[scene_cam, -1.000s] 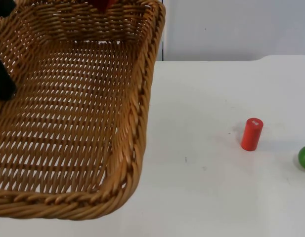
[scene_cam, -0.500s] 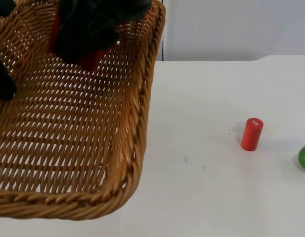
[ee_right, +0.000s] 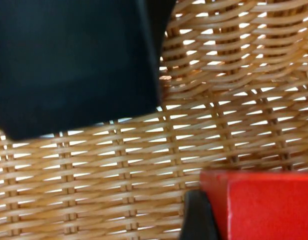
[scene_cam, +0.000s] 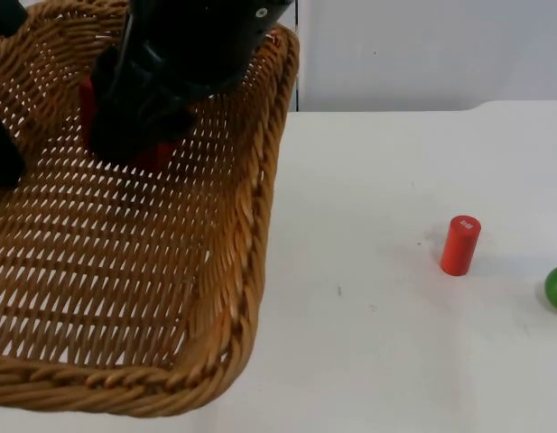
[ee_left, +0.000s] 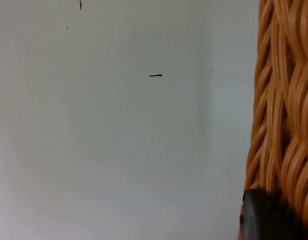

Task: Pick up the basket with the left hand and place the object to the left of the red cylinder into the basket with the right hand.

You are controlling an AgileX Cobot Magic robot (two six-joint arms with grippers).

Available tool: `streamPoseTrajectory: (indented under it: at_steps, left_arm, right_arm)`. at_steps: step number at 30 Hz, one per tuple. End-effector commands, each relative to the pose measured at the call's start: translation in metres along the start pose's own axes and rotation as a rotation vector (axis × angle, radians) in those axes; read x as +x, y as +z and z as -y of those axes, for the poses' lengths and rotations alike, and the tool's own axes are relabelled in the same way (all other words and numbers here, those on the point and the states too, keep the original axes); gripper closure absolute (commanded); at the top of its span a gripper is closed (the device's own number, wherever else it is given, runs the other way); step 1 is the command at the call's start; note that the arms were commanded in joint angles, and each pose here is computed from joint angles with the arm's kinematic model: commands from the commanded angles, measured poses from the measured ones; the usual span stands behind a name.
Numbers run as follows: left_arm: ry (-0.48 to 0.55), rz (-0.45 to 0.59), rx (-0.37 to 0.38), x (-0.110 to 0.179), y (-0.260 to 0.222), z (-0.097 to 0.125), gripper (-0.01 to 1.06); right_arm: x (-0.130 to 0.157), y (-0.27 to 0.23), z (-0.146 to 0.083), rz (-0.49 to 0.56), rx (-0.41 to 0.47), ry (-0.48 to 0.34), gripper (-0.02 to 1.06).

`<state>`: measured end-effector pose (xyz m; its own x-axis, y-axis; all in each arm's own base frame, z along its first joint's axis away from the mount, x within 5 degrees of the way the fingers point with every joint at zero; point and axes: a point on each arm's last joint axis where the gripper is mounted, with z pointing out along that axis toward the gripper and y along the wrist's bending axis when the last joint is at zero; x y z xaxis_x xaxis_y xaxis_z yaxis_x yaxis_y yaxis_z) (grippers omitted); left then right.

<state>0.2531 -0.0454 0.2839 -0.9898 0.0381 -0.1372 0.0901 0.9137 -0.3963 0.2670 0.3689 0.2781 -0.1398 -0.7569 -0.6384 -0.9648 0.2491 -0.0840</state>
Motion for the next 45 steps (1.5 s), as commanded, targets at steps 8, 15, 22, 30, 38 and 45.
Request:
streamPoseTrajectory:
  at_steps: [8,15,22,30,38,45]
  left_arm:
    - [-0.007,0.015,0.05,0.001,-0.004,0.007,1.05]
    - [-0.006,0.015,0.046,0.001,-0.004,0.006,1.05]
    - [-0.005,0.014,0.044,0.001,-0.004,0.006,1.05]
    - [-0.005,0.014,0.044,0.001,-0.004,0.006,1.05]
    - [-0.005,0.014,0.044,0.001,-0.004,0.006,1.05]
    - [-0.005,0.014,0.042,0.001,-0.004,0.006,1.05]
  right_arm:
    - [-0.006,-0.007,-0.001,0.033,0.011,-0.001,0.06]
    - [-0.011,-0.02,-0.002,0.059,0.02,-0.007,0.05]
    - [-0.017,-0.042,-0.004,0.087,0.026,-0.017,0.05]
    - [-0.024,-0.077,-0.011,0.137,0.015,-0.011,0.05]
    - [-0.025,-0.107,-0.018,0.15,0.007,-0.024,0.05]
    - [-0.009,-0.119,-0.025,0.219,0.06,-0.003,0.05]
